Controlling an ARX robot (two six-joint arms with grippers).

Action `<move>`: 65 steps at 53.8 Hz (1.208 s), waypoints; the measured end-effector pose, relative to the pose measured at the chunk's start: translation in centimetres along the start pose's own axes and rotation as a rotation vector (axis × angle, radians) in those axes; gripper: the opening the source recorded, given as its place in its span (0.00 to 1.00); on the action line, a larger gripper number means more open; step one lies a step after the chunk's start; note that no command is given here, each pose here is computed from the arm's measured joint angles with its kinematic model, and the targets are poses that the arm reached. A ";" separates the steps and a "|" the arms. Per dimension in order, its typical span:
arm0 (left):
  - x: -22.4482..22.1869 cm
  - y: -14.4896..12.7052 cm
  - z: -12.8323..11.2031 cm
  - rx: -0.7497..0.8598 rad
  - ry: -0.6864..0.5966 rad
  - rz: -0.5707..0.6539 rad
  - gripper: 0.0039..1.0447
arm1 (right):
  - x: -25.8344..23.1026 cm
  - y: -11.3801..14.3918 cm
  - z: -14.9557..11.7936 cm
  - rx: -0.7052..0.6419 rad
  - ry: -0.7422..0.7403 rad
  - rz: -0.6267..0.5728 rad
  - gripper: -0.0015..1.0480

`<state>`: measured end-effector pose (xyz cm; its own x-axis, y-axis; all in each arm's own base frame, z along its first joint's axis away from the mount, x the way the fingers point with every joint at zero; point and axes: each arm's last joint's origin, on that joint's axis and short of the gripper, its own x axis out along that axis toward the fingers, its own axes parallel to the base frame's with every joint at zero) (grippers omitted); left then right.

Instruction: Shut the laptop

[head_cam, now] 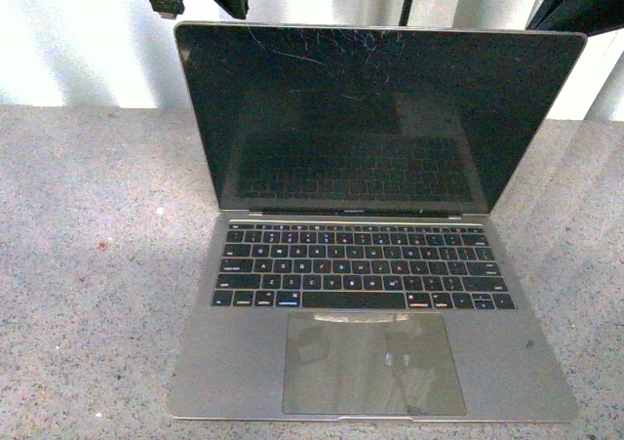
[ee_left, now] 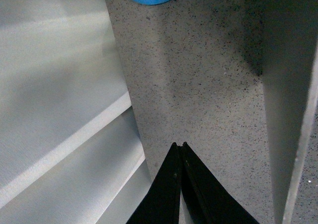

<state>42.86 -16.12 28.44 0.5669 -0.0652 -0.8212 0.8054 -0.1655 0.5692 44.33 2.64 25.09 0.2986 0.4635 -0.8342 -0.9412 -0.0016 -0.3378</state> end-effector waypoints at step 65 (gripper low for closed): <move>0.8 -3.8 2.6 0.133 -0.098 -0.071 0.03 | 2.5 2.7 0.7 0.018 0.043 0.157 0.03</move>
<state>39.81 -18.14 25.57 0.4846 -0.1437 -0.8629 0.8092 -0.3010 0.5046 42.39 4.42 22.44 0.1533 0.4205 -0.8943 -0.9795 -0.0554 -0.1939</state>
